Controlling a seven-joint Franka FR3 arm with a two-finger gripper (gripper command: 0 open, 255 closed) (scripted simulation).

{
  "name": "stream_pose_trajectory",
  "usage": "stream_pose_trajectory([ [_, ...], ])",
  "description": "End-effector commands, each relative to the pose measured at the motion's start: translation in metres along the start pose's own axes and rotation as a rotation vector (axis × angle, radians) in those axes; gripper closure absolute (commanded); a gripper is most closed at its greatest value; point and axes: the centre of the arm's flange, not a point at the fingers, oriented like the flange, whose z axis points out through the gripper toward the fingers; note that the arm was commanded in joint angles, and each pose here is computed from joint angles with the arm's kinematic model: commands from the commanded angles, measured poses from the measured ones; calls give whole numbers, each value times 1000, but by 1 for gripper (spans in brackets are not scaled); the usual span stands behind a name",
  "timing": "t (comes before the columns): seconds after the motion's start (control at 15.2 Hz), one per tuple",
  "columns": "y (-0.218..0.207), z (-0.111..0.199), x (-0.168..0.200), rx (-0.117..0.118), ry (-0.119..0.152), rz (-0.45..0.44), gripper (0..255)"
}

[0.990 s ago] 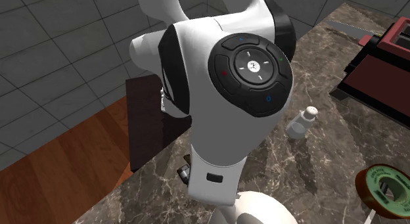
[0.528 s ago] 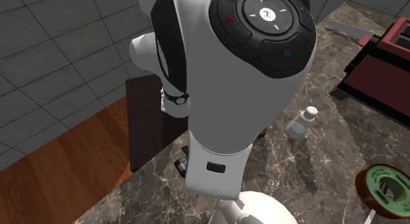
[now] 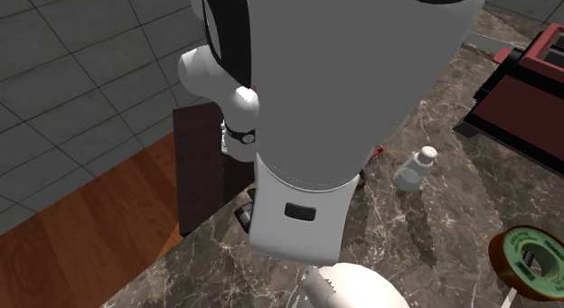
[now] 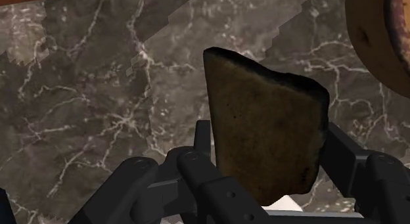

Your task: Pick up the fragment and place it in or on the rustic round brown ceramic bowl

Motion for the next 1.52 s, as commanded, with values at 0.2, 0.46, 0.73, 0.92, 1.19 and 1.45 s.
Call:
stream_pose_trajectory([
  [0.2,1,-27,-3,0,0,0,255],
  [0.46,-22,-33,-17,0,0,0,255],
  [0.73,-67,-31,-44,0,0,0,255],
  [0.92,-101,-30,-64,0,0,0,255],
  [1.19,-147,-28,-90,0,0,0,255],
  [1.45,-169,-17,-102,0,0,0,255],
])
